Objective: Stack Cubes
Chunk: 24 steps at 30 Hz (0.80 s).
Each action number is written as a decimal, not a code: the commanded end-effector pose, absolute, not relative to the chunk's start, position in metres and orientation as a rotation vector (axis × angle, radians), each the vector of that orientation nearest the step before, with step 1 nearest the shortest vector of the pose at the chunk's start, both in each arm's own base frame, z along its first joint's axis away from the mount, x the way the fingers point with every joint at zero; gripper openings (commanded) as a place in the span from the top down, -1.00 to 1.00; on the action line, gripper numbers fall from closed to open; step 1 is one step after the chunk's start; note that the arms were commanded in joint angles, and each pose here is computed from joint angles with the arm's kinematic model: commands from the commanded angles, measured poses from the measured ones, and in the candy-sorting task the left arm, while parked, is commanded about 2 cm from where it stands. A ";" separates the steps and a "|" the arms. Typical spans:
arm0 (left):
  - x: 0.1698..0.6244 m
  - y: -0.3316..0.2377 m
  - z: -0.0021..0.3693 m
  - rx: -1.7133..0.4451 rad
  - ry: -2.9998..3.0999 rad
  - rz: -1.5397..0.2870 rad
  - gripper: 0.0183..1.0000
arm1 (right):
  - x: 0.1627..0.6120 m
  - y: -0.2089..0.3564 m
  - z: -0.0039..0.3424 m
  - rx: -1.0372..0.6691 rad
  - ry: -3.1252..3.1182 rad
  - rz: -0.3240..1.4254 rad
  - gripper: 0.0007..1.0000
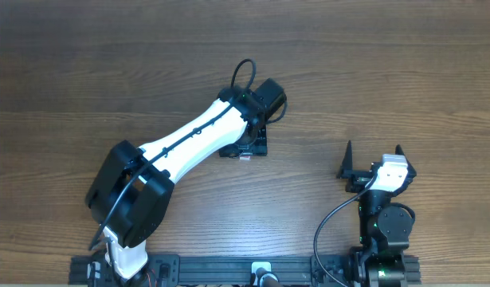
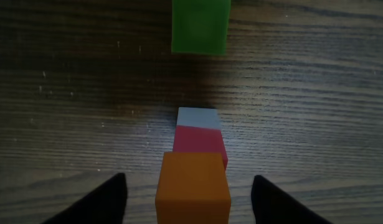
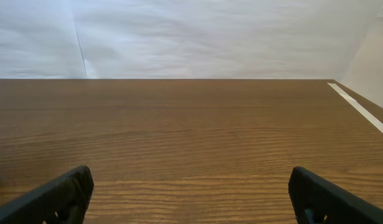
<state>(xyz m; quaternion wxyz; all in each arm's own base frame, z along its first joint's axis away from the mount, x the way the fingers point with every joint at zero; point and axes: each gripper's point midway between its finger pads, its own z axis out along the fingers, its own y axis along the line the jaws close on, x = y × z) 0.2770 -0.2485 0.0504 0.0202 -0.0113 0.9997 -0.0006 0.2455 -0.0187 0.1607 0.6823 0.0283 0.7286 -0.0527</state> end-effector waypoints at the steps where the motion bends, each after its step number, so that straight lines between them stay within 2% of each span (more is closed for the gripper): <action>1: 0.284 -0.253 0.053 -0.029 3.080 -0.008 -0.99 | 0.246 -0.016 0.159 0.050 1.634 -0.107 -0.99; 5: 0.286 -0.252 0.059 -0.010 3.067 -0.024 -1.00 | 0.246 -0.016 0.159 0.050 1.634 -0.107 -0.98; 10: 0.293 -0.240 0.086 -0.039 3.040 0.000 -1.00 | 0.246 -0.016 0.159 0.050 1.634 -0.107 -0.99; 14: 0.301 -0.221 0.120 -0.085 2.997 0.058 -1.00 | 0.246 -0.016 0.159 0.050 1.634 -0.107 -0.99; 22: 0.319 -0.177 0.213 -0.215 2.823 0.044 -1.00 | 0.246 -0.016 0.159 0.050 1.634 -0.107 -0.98; 24: 0.315 -0.170 0.225 -0.232 2.808 0.030 -1.00 | 0.246 -0.016 0.159 0.050 1.634 -0.107 -0.98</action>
